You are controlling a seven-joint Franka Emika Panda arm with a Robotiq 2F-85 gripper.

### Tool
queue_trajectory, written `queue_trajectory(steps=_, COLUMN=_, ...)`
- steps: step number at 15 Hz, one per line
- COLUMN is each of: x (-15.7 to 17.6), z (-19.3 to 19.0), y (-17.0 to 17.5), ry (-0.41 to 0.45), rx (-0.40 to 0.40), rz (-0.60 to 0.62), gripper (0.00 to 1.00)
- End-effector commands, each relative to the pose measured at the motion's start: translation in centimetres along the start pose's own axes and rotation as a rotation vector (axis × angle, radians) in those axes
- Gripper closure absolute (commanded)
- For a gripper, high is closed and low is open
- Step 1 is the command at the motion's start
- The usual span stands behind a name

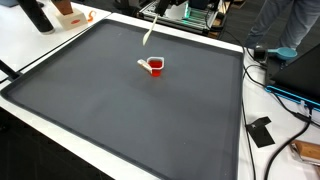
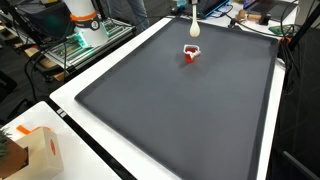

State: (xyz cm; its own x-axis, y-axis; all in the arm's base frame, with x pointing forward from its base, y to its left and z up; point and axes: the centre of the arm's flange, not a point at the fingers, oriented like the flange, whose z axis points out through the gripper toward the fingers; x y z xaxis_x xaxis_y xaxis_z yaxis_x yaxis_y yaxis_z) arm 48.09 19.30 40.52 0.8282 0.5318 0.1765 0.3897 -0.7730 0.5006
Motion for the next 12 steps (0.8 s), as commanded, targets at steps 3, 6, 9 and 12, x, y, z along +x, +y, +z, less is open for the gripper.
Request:
queue_trajectory(steps=3, x=0.2, z=1.8, y=-3.9, ry=0.010, rx=-0.132, rz=-0.039, gripper=0.97)
queue_trajectory(steps=6, x=-0.1, z=2.2, y=-5.8, ry=0.046, rx=-0.165, rz=-0.053, gripper=0.97)
queue_trajectory(steps=9, x=-0.3, z=2.6, y=-7.5, ry=0.087, rx=-0.198, rz=-0.063, gripper=0.97)
queue_trajectory(steps=12, x=-1.0, z=3.4, y=-9.0, ry=0.119, rx=-0.239, rz=-0.074, gripper=0.97)
